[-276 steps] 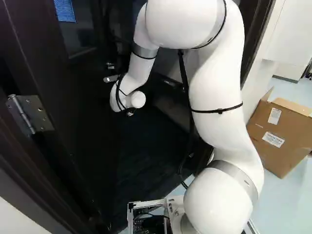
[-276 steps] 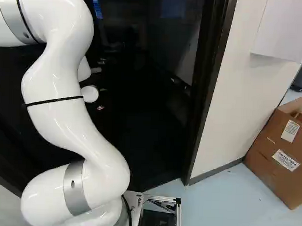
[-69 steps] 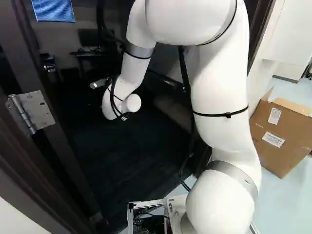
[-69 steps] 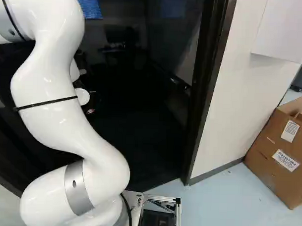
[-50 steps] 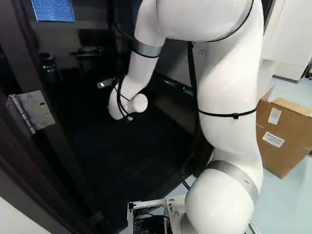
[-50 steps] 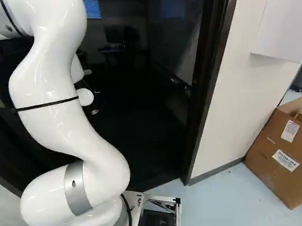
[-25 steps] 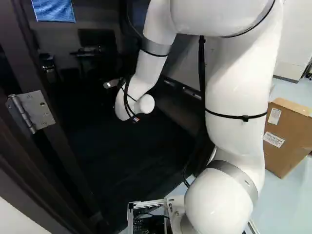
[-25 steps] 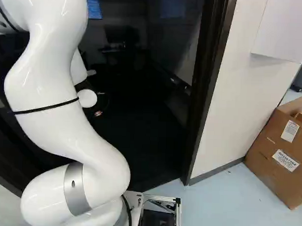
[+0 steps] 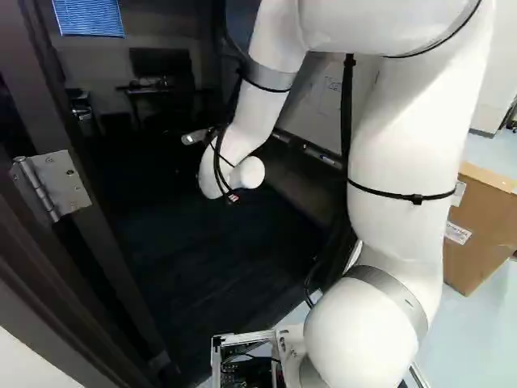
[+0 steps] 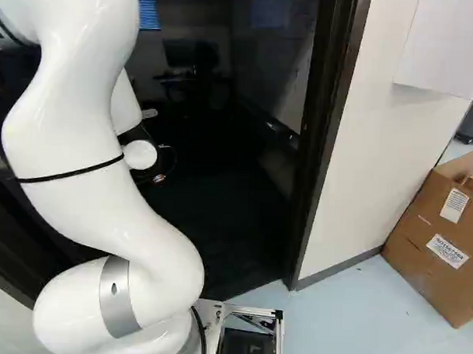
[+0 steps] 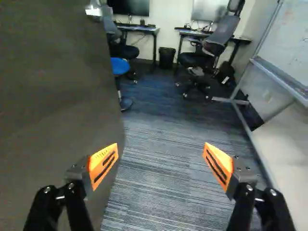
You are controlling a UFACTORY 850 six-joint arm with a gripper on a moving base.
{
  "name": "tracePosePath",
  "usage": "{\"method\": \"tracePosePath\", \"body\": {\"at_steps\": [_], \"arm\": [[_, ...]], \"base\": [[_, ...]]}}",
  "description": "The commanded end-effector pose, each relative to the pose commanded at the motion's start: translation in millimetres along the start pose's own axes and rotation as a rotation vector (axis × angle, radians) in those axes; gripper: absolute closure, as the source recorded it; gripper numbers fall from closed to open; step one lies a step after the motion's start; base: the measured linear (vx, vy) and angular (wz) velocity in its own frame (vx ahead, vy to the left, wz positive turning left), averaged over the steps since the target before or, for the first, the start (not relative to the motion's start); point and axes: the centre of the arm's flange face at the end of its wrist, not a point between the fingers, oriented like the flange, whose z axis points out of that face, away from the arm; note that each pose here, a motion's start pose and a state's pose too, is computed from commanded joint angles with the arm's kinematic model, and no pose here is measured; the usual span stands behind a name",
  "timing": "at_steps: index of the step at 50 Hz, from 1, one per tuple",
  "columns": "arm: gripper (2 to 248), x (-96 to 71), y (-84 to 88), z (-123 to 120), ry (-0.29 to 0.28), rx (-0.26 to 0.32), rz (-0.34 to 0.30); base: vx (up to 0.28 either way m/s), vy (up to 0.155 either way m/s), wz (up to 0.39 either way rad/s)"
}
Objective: Open the door and move inside
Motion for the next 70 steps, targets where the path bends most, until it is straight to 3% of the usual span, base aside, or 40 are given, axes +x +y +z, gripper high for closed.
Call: {"method": "tracePosePath", "body": {"at_steps": [22, 44, 70], "arm": [[3, -14.0, 39.3, -46.4, 0.002, -0.114, 0.056], [3, -42.9, 80.1, -117.6, 0.008, -0.285, 0.136], [3, -78.8, 99.9, -185.0, 0.015, -0.451, 0.211]], "base": [[0.000, 0.000, 0.000], [0.000, 0.000, 0.000], [0.000, 0.000, 0.000]]}}
